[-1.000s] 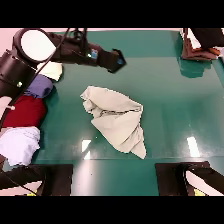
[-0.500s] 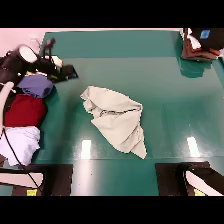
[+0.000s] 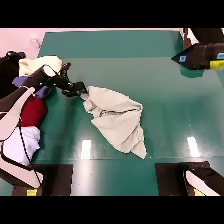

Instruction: Fold the shirts.

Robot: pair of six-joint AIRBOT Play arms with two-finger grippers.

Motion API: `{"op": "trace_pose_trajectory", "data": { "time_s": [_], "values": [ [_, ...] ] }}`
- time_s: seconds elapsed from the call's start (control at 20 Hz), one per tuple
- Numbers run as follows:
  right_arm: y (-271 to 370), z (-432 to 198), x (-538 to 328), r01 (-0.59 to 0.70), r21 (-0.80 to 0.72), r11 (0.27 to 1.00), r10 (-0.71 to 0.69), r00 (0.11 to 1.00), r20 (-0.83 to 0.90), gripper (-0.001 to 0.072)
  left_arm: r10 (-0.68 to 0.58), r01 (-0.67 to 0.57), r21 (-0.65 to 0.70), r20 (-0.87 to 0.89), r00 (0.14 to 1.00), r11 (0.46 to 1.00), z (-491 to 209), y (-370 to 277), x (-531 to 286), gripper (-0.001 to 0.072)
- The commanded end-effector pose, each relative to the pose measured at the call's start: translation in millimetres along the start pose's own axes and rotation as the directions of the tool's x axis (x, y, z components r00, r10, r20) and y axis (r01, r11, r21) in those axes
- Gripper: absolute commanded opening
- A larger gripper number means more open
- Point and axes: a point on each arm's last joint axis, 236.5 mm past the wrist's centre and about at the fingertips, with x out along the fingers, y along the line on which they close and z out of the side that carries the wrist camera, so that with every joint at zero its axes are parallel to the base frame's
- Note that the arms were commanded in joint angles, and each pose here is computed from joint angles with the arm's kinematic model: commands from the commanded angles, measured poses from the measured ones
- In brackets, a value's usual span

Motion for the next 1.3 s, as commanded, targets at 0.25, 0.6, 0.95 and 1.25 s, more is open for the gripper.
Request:
{"op": "trace_pose_trajectory", "data": {
  "time_s": [0.25,0.6,0.95,1.25],
  "values": [
    [-107,-151,11,0.264,0.212,0.941,-0.162,0.9,-0.404,0.0324,-0.061,0.06,0.081,0.015,0.998,0.995,18,-32,-18,0.0025],
    [-83,-354,66,0.262,0.529,0.807,0.166,0.759,-0.629,0.0499,-0.106,0.089,0.155,0.102,0.989,0.984,55,-63,-55,0.0025],
    [-50,-405,111,0.226,0.462,0.857,0.178,0.713,-0.679,0.0422,-0.111,0.098,0.153,0.081,0.991,0.983,50,-64,-55,0.0025],
    [-43,-343,147,0.132,0.303,0.944,0.093,0.773,-0.627,0.0015,-0.125,0.089,0.214,0.161,0.979,0.973,61,-84,-97,0.0024]
  ]
}}
